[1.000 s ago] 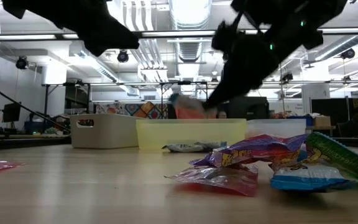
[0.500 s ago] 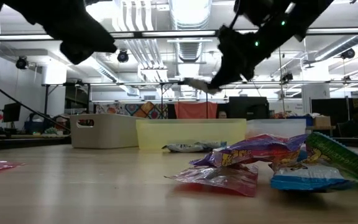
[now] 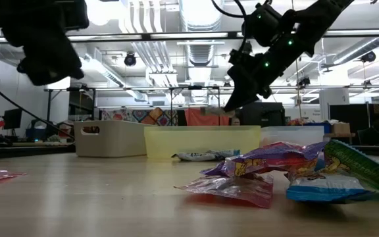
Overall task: Sort candy
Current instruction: Put the white chocolate into the yellow bin, then put the red candy into the transparent bin
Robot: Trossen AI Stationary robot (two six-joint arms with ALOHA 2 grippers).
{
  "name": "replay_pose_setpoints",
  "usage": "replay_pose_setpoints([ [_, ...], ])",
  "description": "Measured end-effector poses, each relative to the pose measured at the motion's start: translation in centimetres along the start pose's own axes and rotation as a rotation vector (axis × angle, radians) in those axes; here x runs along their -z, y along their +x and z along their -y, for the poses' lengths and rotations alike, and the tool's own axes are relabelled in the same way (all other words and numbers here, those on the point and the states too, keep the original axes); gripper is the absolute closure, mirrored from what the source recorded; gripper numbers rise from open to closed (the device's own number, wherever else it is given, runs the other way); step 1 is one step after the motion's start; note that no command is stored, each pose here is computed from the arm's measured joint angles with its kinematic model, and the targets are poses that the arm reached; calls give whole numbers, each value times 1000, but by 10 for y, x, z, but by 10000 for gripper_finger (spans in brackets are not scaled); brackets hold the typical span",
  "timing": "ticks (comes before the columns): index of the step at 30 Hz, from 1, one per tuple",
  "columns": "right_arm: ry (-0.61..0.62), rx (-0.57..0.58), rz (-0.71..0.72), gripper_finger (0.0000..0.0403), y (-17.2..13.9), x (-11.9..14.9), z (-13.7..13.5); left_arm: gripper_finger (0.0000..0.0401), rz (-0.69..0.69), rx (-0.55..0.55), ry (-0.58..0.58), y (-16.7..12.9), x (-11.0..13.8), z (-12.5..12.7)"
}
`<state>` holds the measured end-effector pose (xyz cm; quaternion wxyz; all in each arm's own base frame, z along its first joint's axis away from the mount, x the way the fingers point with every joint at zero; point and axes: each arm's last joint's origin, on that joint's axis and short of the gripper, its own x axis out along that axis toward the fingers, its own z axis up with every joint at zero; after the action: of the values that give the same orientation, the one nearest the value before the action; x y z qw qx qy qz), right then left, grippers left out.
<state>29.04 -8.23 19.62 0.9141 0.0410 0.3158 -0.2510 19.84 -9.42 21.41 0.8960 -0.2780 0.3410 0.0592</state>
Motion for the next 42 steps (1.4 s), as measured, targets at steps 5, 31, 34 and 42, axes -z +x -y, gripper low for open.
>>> replay_pose_setpoints([
  [5, 12, 1, -10, 288, 2, 2, 0, 340, -70, 32, -99, -2, 7, 3],
  [31, -9, -86, 33, 250, -5, -13, -12, 363, -295, -46, -663, 5, 55, 30],
  [34, -12, -89, 32, 248, -6, -12, -13, 363, -310, -161, -682, 5, 53, 33],
  [42, -16, -113, 18, 249, -6, -11, -15, 363, -343, -415, -546, 7, 41, 63],
])
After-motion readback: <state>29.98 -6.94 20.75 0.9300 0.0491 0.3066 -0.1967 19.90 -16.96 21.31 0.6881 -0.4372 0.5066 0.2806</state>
